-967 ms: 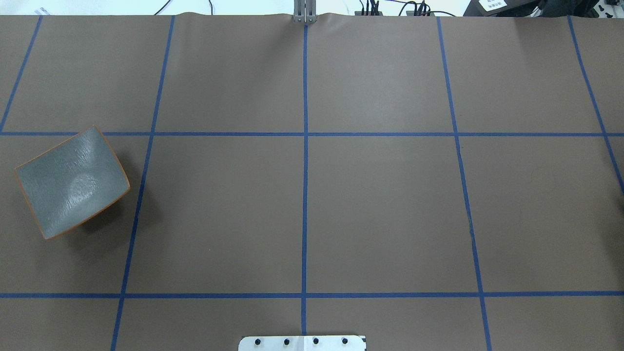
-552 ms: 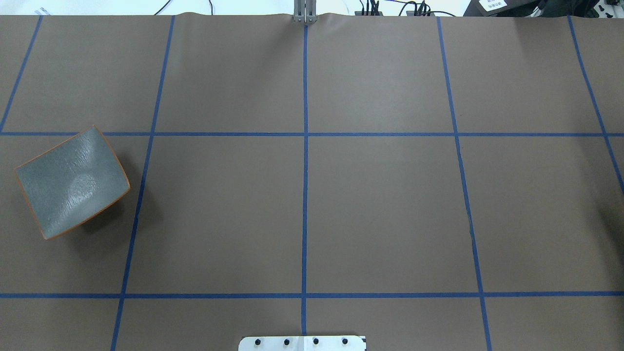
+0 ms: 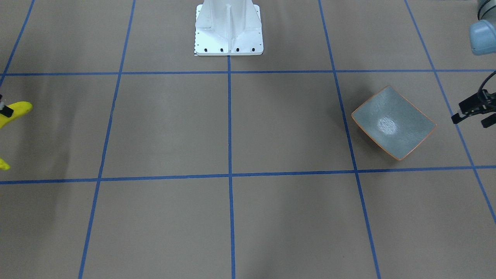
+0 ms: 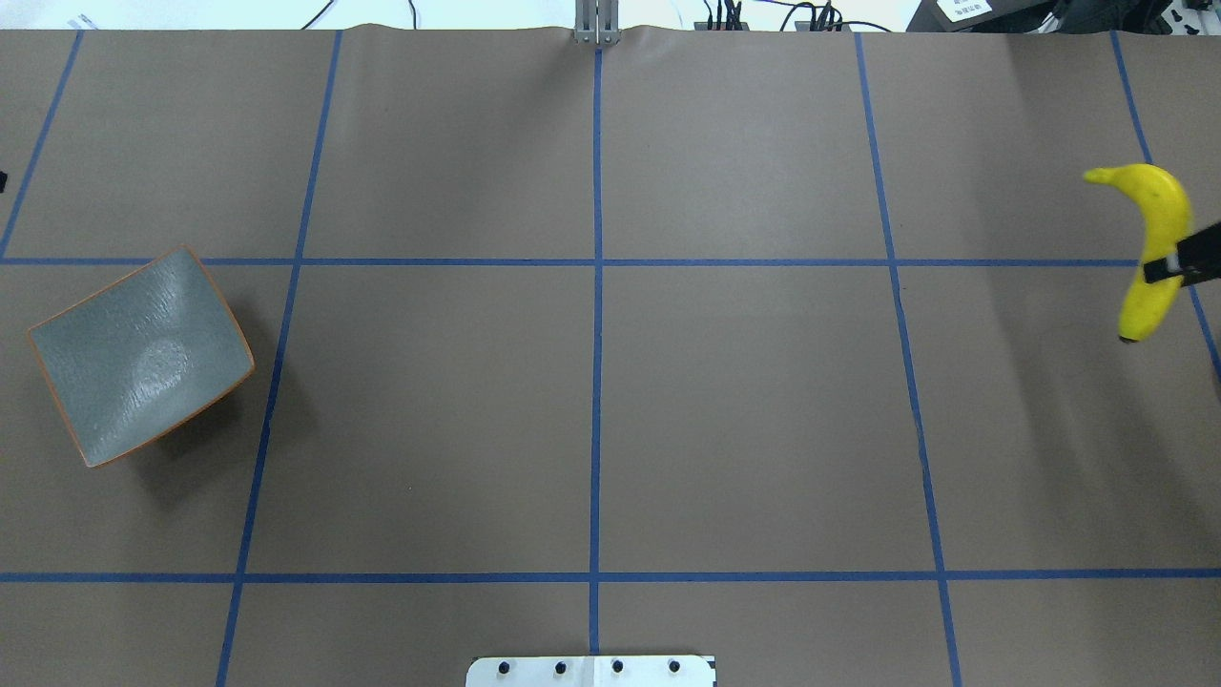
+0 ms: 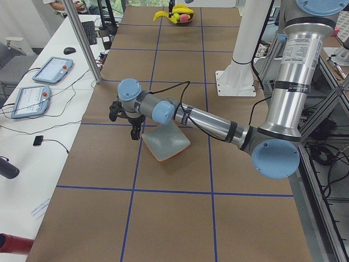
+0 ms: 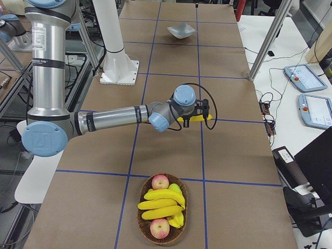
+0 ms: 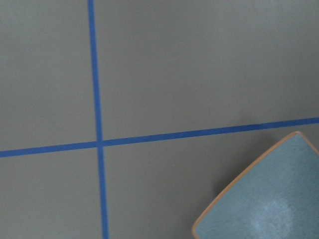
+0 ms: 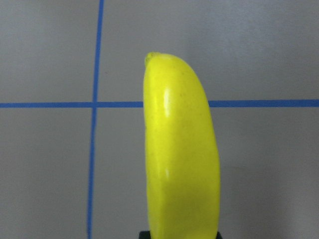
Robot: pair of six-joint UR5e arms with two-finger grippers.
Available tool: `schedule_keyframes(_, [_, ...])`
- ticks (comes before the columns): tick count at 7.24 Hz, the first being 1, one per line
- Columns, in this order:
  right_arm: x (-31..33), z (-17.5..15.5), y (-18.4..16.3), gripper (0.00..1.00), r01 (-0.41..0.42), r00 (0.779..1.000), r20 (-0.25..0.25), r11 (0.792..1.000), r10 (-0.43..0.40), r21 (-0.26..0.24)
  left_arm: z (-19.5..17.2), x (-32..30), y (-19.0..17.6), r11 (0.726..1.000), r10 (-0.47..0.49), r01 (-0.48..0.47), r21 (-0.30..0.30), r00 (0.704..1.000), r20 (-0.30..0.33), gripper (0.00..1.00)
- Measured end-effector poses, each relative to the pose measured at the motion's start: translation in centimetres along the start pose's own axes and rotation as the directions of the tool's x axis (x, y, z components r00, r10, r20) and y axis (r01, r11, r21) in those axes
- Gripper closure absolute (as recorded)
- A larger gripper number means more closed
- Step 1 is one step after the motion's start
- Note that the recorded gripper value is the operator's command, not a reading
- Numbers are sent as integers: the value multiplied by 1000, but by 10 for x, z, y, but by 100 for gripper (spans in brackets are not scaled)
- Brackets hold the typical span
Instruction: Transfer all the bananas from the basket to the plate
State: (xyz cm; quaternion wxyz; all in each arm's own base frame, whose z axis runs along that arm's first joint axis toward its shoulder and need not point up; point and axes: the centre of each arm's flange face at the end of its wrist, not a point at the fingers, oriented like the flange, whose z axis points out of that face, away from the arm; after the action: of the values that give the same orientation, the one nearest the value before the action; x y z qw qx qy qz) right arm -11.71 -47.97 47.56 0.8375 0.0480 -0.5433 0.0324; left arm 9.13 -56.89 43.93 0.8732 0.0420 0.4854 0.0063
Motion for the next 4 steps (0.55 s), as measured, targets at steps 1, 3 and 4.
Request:
schedule_keyframes(1, [-53, 34, -3, 100, -29, 999, 18, 1000, 29, -8, 15, 64, -12, 999, -23, 22, -30, 998, -52, 1])
schedule_keyframes(3, [-164, 102, 9, 100, -73, 995, 64, 997, 74, -19, 45, 183, -17, 995, -35, 24, -93, 992, -122, 1])
schedule_keyframes(4, [-213, 127, 22, 100, -86, 992, 94, 996, 89, -35, 54, 223, -21, 995, -34, 19, -102, 988, -152, 1])
